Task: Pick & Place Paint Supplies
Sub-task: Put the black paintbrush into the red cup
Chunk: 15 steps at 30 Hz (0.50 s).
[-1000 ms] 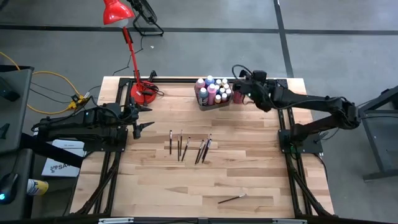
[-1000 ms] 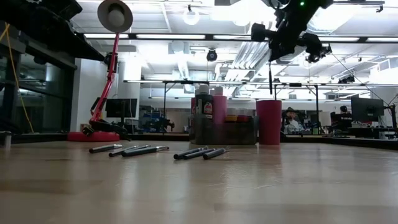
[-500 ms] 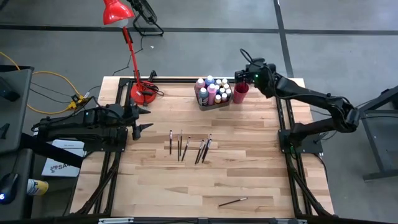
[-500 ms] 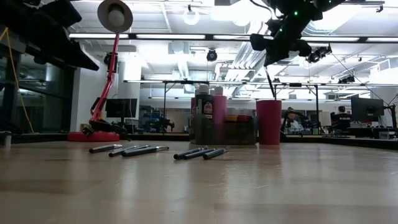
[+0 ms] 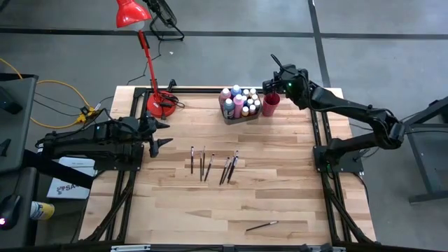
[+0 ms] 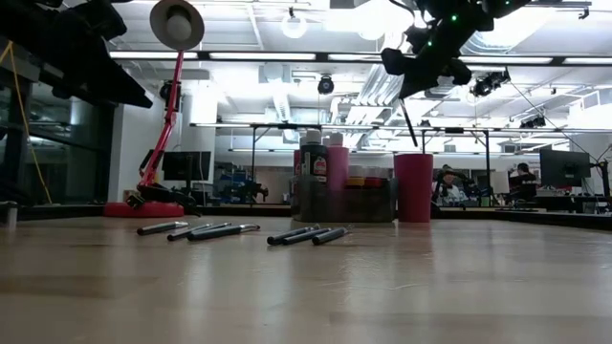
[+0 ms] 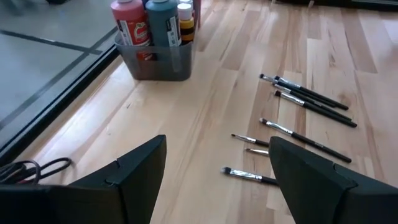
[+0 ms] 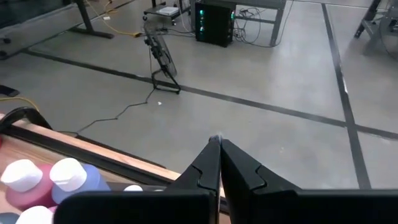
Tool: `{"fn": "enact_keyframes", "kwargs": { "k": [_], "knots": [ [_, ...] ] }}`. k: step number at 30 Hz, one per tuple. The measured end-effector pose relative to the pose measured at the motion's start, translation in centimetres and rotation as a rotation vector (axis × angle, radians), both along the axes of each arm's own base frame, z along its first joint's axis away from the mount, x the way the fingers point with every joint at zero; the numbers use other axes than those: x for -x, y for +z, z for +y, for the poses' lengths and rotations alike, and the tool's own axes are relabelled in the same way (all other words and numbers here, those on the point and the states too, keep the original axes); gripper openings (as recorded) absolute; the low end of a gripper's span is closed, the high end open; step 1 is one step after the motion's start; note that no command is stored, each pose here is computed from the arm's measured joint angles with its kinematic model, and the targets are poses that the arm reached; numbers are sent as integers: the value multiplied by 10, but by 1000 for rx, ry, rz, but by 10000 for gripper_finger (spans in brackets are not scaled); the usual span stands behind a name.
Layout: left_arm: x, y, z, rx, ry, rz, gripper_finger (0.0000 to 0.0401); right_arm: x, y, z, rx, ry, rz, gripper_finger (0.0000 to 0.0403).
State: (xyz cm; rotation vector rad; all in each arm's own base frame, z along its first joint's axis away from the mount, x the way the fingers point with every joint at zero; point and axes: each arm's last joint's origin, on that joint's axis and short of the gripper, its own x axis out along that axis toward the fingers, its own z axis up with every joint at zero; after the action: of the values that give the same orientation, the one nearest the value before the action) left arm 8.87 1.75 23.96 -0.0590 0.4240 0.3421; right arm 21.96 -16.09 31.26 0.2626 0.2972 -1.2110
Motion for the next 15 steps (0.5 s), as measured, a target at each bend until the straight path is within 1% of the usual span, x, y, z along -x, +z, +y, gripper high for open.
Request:
{"fn": "enact_keyframes", "kwargs": {
  "k": [4, 15],
  "knots": [
    [0, 0, 0, 7, 3, -2, 277, -1, 0, 0, -9, 24, -8, 3],
    [0, 0, 0, 3, 2, -1, 277, -1, 0, 0, 3, 31, 19, 3]
  ]
}}
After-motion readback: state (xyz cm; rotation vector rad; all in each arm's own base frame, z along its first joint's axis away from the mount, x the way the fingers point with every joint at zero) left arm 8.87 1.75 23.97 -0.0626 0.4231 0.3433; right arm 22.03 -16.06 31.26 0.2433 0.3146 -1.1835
